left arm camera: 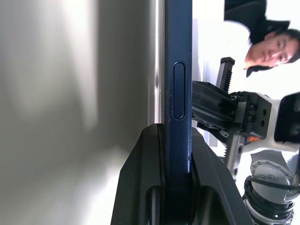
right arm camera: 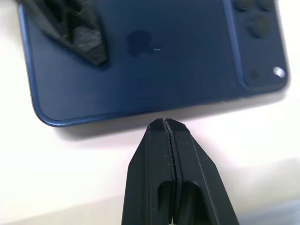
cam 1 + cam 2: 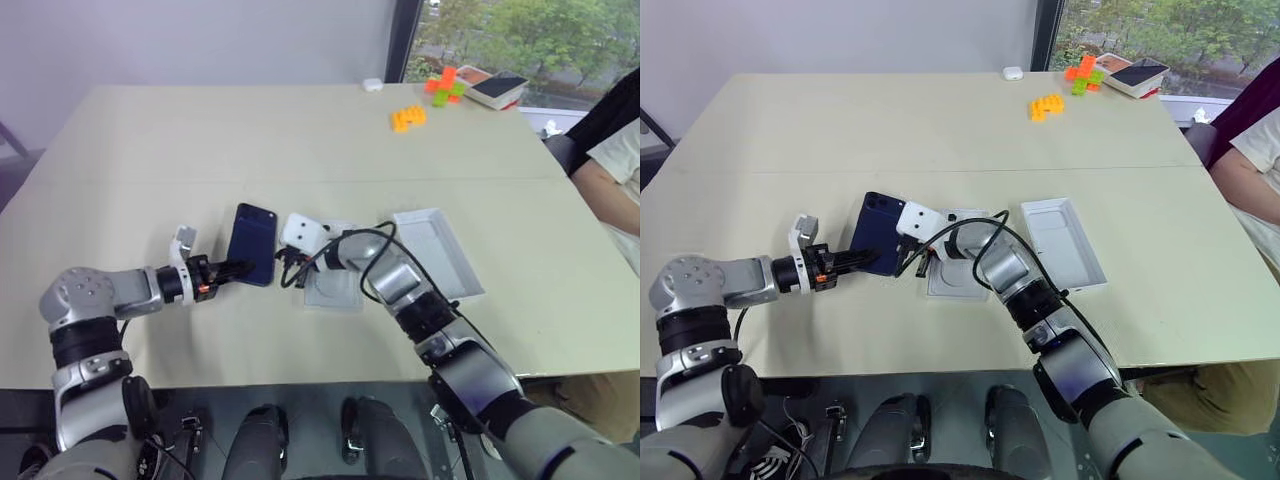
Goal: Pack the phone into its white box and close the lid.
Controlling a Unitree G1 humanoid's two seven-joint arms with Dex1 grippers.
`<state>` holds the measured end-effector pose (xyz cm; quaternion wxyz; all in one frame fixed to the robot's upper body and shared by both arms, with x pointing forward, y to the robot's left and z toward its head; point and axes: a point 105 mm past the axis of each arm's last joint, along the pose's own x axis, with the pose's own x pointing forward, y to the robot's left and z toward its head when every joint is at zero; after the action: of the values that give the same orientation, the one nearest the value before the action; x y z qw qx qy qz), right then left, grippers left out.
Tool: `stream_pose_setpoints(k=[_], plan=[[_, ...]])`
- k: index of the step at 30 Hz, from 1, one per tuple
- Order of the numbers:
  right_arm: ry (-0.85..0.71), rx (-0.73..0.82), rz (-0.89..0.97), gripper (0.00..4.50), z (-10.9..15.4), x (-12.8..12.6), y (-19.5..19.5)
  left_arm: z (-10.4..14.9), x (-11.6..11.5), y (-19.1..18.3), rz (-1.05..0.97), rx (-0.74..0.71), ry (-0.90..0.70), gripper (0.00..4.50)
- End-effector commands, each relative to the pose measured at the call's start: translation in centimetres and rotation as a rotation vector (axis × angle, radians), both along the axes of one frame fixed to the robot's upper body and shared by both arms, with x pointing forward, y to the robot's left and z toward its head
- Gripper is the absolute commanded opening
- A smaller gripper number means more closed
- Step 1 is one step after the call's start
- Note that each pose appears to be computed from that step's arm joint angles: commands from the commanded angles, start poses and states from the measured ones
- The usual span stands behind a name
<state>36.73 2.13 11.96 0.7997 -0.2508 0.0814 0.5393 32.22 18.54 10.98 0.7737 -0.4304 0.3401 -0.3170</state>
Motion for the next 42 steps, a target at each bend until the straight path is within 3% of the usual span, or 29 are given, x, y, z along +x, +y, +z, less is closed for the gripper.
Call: stream_pose_setpoints(k=[1, 9, 14, 19, 27, 30, 37, 42], plan=[[0.025, 0.209, 0.039, 0.0, 4.4, -0.8, -0.9, 4.0, 0.0, 0.1, 0.026, -0.131, -0.212, 0.01], [0.083, 0.301, 0.12, 0.0, 7.2, -2.8, -4.7, 4.8, -1.2, -1.1, 0.005, -0.159, -0.253, 0.01], [0.076, 0.222, 0.122, 0.0, 6.0, -3.1, -8.5, 4.3, -2.2, -3.6, -0.109, -0.195, -0.212, 0.01], [0.05, 0.166, 0.038, 0.0, 5.6, -1.5, -11.4, 4.0, -2.7, -6.8, -0.187, -0.143, -0.2, 0.01], [0.1, 0.146, 0.082, 0.0, 5.5, -3.5, -17.0, 4.3, -3.2, -9.4, -0.233, -0.145, -0.207, 0.01], [0.057, 0.149, 0.072, 0.91, 5.9, -3.6, -17.8, 3.9, -2.7, -9.8, -0.218, -0.153, -0.168, 0.0], [-0.126, 0.106, 0.125, 4.45, 6.6, -4.1, -18.7, 4.4, -2.7, -11.2, -0.224, -0.176, -0.149, 0.0], [-0.185, 0.105, 0.127, 4.45, 6.8, -3.7, -18.4, 4.1, -3.1, -12.1, -0.207, -0.225, -0.07, 0.0]])
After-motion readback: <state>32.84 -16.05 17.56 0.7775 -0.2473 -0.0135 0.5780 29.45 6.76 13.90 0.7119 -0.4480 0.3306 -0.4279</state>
